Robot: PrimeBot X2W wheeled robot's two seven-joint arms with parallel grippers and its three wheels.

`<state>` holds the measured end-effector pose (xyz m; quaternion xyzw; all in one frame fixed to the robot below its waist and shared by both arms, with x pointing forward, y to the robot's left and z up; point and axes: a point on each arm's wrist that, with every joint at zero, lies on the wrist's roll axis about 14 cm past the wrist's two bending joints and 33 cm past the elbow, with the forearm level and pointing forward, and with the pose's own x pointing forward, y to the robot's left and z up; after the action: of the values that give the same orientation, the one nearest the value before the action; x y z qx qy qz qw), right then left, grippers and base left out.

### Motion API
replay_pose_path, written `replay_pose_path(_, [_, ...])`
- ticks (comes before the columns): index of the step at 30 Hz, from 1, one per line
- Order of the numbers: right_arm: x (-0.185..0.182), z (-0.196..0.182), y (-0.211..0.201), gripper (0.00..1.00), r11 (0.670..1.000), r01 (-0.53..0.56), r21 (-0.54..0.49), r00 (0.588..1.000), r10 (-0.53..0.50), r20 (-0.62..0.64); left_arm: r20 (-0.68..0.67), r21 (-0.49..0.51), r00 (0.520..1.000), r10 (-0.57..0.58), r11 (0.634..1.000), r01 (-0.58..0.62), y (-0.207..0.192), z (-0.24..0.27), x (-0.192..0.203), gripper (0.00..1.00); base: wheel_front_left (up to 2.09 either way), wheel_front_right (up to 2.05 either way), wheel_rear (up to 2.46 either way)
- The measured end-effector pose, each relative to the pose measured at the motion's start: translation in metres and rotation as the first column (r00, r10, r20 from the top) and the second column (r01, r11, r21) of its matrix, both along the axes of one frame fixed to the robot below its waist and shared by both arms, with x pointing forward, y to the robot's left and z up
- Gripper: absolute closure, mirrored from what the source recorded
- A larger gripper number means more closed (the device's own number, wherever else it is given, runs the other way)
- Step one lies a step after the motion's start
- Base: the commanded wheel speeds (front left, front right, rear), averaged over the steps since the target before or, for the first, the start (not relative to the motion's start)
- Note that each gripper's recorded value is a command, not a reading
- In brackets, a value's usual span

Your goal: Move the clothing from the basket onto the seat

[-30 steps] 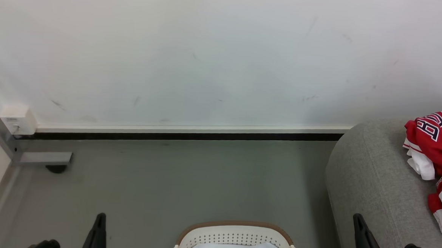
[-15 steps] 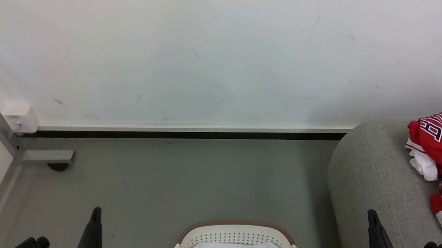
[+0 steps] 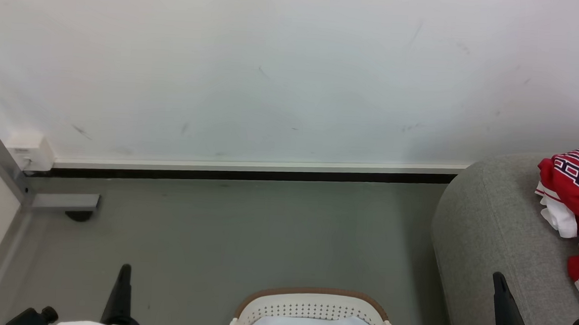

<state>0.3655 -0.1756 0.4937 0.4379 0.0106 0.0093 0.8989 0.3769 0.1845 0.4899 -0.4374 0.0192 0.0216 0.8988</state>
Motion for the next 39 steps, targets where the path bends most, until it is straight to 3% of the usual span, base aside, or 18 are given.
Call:
replay_pose_path(16, [0.006, 0.005, -0.009, 1.0, 0.986, 0.017, 0.167, 1.0, -0.017, -0.003, 0.0, -0.168, 1.0, 0.012, 0.986, -0.012, 0.004, 0.005, 0.004, 1.0, 0.0, 0.0, 0.0])
replay_pose_path(39, [0.013, 0.009, -0.017, 1.0, 0.929, 0.029, 0.368, 1.0, -0.027, -0.009, 0.01, -0.376, 1.0, 0.015, 0.927, -0.01, 0.008, 0.013, 0.008, 1.0, 0.0, 0.0, 0.0])
